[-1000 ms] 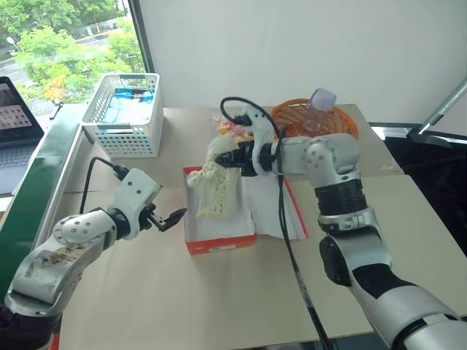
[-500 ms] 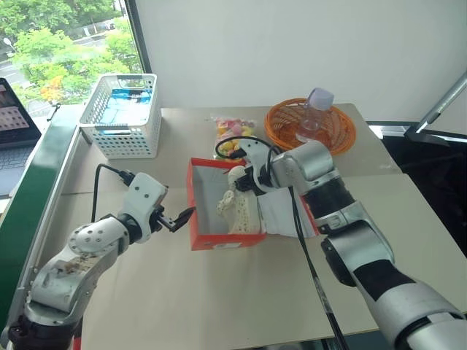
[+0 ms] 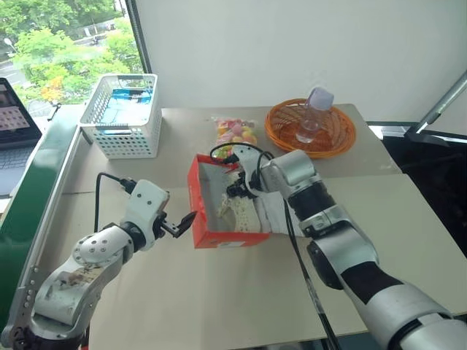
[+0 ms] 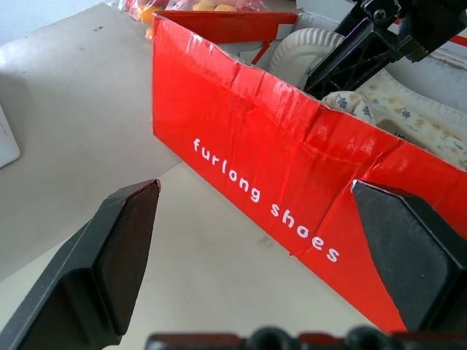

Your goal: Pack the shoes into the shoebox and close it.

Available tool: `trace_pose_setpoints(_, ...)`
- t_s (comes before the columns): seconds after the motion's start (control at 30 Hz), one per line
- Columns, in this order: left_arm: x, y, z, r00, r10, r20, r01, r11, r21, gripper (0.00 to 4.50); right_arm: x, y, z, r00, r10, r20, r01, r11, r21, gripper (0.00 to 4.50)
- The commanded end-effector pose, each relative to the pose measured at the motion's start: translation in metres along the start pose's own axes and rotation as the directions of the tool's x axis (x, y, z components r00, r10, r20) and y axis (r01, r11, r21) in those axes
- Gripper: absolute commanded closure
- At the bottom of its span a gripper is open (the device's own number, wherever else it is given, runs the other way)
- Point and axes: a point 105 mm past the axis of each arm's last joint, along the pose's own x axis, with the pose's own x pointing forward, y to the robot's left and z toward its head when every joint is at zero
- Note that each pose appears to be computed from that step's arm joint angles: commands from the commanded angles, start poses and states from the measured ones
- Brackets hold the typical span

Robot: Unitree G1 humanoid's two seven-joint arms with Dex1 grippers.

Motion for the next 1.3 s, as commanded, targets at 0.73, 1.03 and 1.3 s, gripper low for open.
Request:
trace_pose_setpoints(0.73, -0.039, 0.053, -0.015, 0.961, 0.273, -0.049, -0.276, 0.959, -0.059, 0.00, -0.111, 0.048, 0.095, 0.551, 0.580, 0.600, -0.481, 0.808, -0.339, 0.09)
trace_pose_setpoints(1.03, -0.125, 0.125, -0.044, 0.680, 0.732, -0.033, -0.718, 0.656, -0.231, 0.00, -0.110, 0.087, 0.073, 0.406, 0.804, 0.435, -0.485, 0.593, -0.643, 0.09)
trace_pose_setpoints(1.3, -0.162, 0.151, -0.067, 0.555, 0.828, -0.082, -0.821, 0.529, -0.214, 0.00, -0.086, 0.101, 0.053, 0.447, 0.829, 0.335, -0.421, 0.526, -0.739, 0.09)
